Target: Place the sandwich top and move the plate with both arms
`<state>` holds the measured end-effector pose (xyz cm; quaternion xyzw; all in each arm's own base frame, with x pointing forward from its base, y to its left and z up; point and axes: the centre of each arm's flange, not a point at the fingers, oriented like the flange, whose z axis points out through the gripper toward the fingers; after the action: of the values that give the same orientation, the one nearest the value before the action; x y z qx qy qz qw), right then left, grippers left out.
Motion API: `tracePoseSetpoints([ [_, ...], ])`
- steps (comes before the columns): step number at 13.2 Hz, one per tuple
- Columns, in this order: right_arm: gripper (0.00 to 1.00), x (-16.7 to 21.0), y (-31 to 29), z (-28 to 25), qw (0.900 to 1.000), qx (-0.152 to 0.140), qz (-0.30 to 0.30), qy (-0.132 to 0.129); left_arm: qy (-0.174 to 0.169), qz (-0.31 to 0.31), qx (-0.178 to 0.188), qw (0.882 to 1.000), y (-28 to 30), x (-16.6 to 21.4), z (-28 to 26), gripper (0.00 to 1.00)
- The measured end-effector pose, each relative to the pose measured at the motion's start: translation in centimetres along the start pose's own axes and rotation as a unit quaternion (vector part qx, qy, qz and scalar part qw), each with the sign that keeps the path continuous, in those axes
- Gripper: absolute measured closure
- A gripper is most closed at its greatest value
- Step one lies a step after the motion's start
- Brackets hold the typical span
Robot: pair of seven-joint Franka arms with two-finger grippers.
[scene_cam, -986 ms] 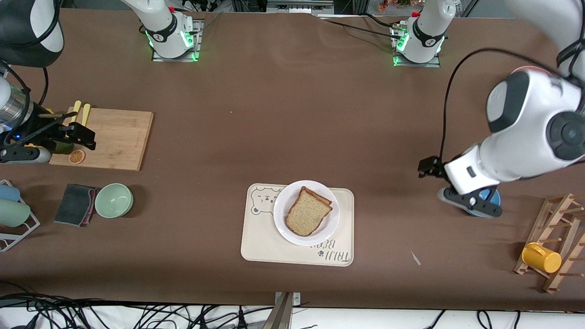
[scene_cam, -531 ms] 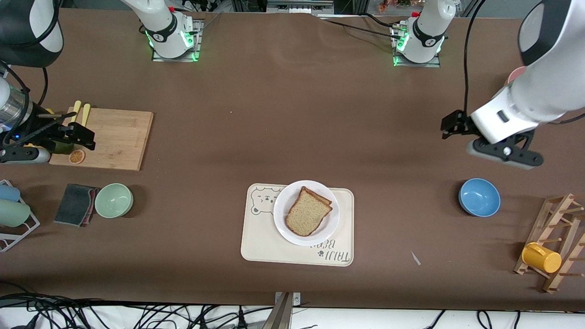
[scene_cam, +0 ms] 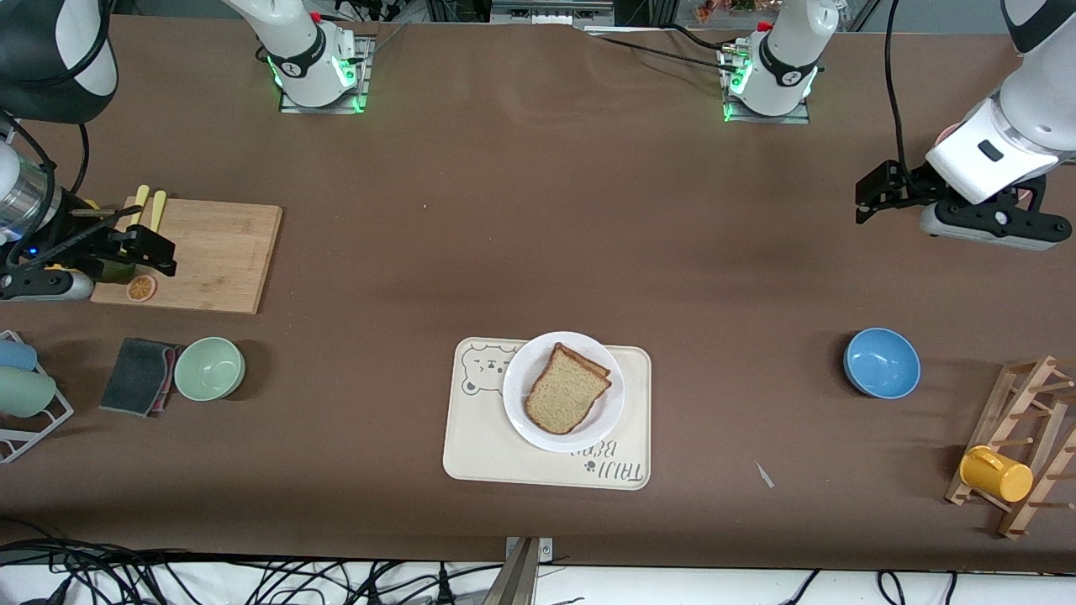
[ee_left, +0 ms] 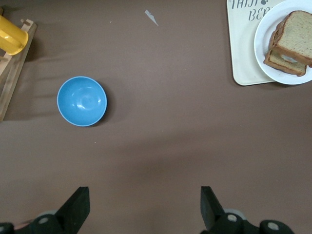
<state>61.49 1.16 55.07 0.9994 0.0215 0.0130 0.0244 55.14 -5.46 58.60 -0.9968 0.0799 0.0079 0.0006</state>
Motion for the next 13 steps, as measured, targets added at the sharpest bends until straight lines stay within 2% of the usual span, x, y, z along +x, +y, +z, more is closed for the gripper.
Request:
tracePoseSetpoints([
  [8, 0.00, 0.07, 0.08, -0.51, 1.000, 0.000, 0.001, 0.004, -0.002, -0.004, 0.000, 1.000, -0.44, 0.00, 0.50, 0.00],
  [13, 0.00, -0.32, 0.15, -0.40, 1.000, 0.000, 0.001, -0.014, -0.005, -0.008, -0.001, 1.000, -0.82, -0.09, 0.56, 0.00],
])
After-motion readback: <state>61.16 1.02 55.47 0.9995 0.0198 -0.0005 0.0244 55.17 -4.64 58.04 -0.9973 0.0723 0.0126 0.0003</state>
